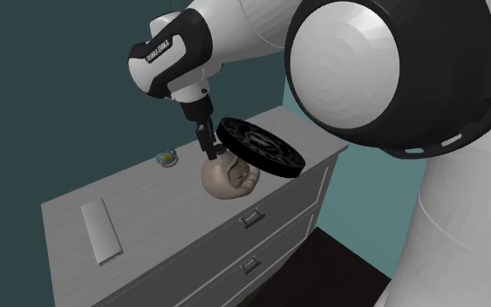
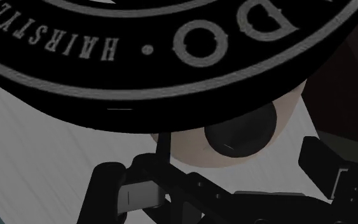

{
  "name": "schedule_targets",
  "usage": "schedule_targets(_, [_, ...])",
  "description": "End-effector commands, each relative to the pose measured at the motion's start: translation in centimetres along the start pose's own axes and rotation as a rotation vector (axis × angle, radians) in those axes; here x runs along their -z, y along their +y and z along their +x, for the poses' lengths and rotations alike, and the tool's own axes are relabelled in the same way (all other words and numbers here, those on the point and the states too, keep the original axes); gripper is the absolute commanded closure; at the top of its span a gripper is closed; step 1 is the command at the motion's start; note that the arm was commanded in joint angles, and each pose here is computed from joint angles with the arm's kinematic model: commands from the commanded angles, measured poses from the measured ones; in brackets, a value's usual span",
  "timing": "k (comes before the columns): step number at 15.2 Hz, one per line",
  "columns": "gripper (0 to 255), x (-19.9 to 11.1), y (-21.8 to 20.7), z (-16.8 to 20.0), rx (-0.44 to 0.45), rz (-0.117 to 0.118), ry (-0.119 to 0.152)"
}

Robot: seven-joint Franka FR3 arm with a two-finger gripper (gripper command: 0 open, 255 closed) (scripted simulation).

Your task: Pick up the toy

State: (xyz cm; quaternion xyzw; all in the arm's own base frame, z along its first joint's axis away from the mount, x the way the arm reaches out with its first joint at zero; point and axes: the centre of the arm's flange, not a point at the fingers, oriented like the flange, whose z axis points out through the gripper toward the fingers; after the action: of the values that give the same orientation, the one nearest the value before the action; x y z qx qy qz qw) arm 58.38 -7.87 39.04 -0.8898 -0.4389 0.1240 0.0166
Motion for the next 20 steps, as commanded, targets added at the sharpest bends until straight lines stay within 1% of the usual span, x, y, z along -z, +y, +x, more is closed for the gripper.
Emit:
schedule_targets(1, [255, -0.2, 0.1, 0.0, 0.0, 0.0, 0.0])
schedule_targets(10, [255, -0.1, 0.1, 0.0, 0.0, 0.0, 0.0])
schedule_targets(20, [255, 5.0, -0.6, -1.1, 0.0, 0.0, 0.0])
